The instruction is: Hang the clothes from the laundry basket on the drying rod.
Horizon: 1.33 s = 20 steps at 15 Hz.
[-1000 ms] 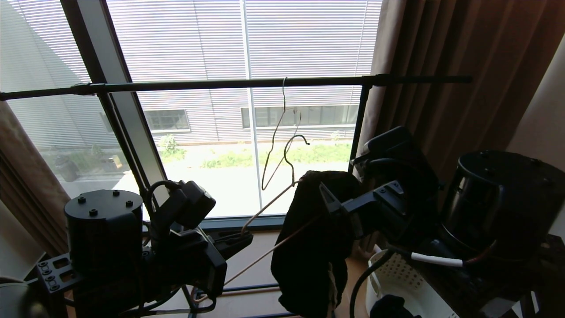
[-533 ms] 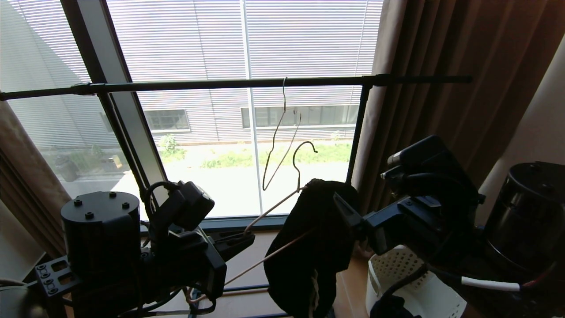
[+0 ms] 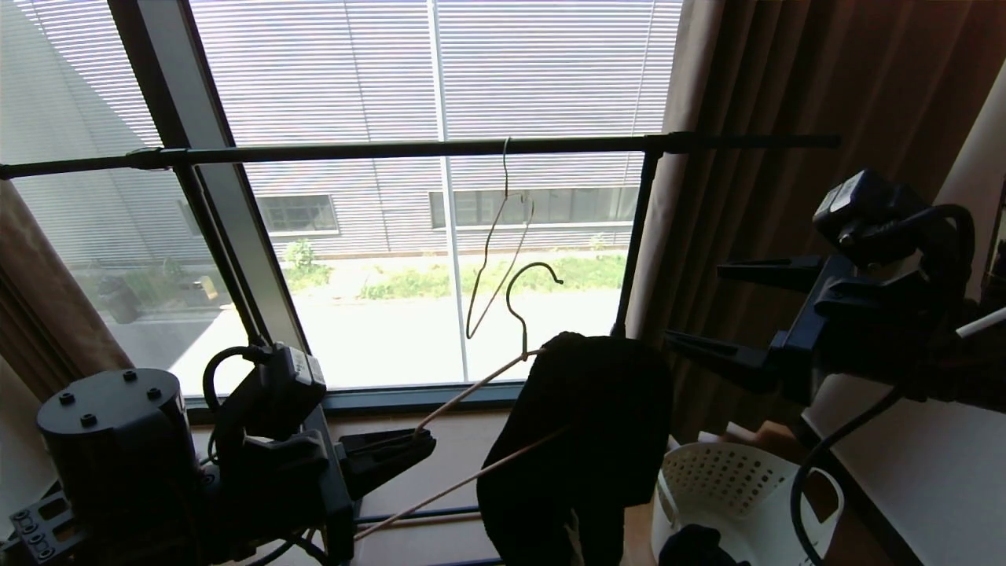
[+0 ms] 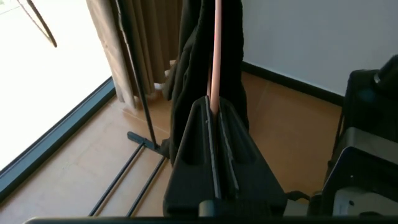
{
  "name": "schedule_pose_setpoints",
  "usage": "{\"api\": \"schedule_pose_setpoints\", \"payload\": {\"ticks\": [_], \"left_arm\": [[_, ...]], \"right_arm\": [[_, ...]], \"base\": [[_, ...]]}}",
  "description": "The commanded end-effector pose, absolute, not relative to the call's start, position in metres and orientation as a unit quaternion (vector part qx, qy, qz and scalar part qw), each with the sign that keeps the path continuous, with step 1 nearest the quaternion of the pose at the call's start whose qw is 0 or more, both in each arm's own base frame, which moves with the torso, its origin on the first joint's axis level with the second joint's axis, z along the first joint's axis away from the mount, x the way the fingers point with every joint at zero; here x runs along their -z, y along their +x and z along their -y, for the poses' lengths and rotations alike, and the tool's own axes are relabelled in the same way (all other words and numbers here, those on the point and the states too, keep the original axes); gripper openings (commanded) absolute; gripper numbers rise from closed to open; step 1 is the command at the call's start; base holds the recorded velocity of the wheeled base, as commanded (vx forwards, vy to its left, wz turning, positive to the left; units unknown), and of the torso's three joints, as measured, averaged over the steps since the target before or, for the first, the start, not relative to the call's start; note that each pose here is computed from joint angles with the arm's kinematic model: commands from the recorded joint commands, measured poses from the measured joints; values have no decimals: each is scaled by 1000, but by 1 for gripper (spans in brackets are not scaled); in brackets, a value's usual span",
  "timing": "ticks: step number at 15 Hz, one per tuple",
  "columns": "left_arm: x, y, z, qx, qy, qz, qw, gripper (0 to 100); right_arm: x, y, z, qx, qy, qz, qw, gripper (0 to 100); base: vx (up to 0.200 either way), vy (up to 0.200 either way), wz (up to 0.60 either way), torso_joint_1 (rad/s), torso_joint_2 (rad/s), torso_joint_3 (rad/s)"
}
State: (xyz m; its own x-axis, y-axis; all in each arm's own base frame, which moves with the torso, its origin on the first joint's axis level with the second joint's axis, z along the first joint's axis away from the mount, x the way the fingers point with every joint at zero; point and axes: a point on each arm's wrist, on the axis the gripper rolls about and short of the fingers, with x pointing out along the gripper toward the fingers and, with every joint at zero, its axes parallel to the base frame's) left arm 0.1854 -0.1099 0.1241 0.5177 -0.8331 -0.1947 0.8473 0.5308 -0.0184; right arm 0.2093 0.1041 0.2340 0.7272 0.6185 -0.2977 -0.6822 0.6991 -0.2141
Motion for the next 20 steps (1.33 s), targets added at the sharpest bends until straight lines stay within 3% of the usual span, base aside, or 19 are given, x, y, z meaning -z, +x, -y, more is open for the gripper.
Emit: {"api": "schedule_pose_setpoints", "payload": {"ticks": [1, 5, 8, 13, 20], "left_arm": [[-119, 182, 104, 491, 36, -97, 865, 0], [-122, 180, 107, 528, 32, -80, 845, 0], [-120, 181, 109, 547, 30, -79, 833, 0], [-121, 185, 116, 558, 33, -54, 828, 0], [-119, 191, 120, 558, 34, -41, 828, 0]], "right_arm": [[-269, 226, -82, -394, -212, -104, 888, 100], [-262, 255, -95, -512, -320, -171, 779, 100], [-256, 270, -113, -568, -320, -222, 724, 100], [-237, 272, -146, -641, -286, -220, 678, 100], [-227, 283, -155, -659, -259, -225, 669, 100]], "base": [[0, 0, 0, 0, 0, 0], [0, 0, 0, 0, 0, 0], [0, 0, 0, 0, 0, 0], [0, 0, 0, 0, 0, 0], [0, 0, 0, 0, 0, 0]]}}
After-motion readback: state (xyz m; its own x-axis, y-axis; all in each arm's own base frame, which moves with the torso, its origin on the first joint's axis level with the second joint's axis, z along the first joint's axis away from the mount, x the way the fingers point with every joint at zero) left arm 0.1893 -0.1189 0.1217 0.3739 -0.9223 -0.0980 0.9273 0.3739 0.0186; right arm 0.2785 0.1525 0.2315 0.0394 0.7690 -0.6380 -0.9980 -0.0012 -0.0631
